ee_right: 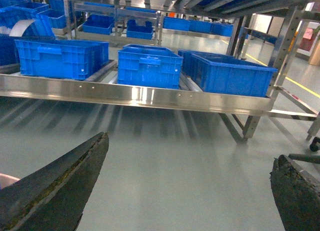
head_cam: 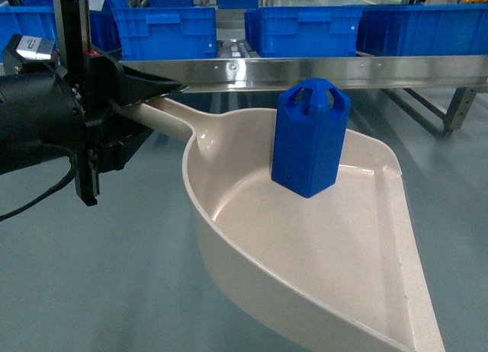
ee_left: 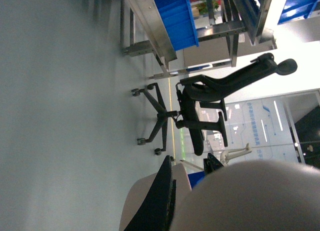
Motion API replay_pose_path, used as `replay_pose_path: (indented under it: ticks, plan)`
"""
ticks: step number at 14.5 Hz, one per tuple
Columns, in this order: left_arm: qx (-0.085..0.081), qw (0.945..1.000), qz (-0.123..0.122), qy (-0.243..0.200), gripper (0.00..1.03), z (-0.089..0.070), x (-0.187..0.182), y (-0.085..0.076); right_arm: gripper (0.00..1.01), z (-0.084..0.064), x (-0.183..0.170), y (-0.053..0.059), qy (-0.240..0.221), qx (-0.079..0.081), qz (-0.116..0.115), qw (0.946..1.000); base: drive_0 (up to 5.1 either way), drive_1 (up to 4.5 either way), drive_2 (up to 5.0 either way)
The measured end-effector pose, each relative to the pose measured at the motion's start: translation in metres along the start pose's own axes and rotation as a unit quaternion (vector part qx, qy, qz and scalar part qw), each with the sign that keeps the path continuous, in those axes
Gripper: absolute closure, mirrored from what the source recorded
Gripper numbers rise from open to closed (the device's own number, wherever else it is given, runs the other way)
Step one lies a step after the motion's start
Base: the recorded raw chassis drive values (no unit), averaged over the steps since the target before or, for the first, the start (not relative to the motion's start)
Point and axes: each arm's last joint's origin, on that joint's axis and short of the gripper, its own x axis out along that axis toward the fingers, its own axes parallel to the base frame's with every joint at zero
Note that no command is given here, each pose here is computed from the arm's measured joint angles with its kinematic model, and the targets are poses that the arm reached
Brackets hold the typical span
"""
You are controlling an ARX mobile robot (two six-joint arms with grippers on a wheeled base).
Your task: Place part in tray to right shelf
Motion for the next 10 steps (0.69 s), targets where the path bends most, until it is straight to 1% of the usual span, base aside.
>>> replay_pose_path:
  ticks: [2, 6, 7, 9, 10]
  plan:
    - [0.000, 1.0000, 0.000, 0.000, 0.90, 0.0000, 0.0000, 0.0000, 0.03, 0.0000, 0.0000, 0.0000, 0.000, 0.000, 0.000, 1.0000, 0.4, 4.68, -4.0]
    - [0.001, 1.0000, -0.001, 0.005, 0.90, -0.0014, 0.0006, -0.0004, 0.03, -0.0005, 0.0002, 0.0000, 0.002, 0.000, 0.000, 1.0000, 1.1, 5.44, -3.2]
    - [0.001, 1.0000, 0.002, -0.002, 0.90, 0.0011, -0.0006, 0.0006, 0.03, -0.0002, 0.0001, 0.0002, 0.001, 0.000, 0.001, 1.0000, 0.0, 4.29, -4.4]
    - [0.003, 1.0000, -0.002, 0.002, 0.90, -0.0005, 0.0003, -0.0006, 0.03, 0.0003, 0.0000, 0.0000, -0.001, 0.000, 0.000, 1.0000, -0.2, 4.10, -4.6]
    - [0.002, 1.0000, 0.000, 0.002, 0.90, -0.0006, 0.0003, 0.0000, 0.03, -0.0003, 0.0000, 0.0001, 0.001, 0.000, 0.001, 1.0000, -0.1, 4.21, -4.5]
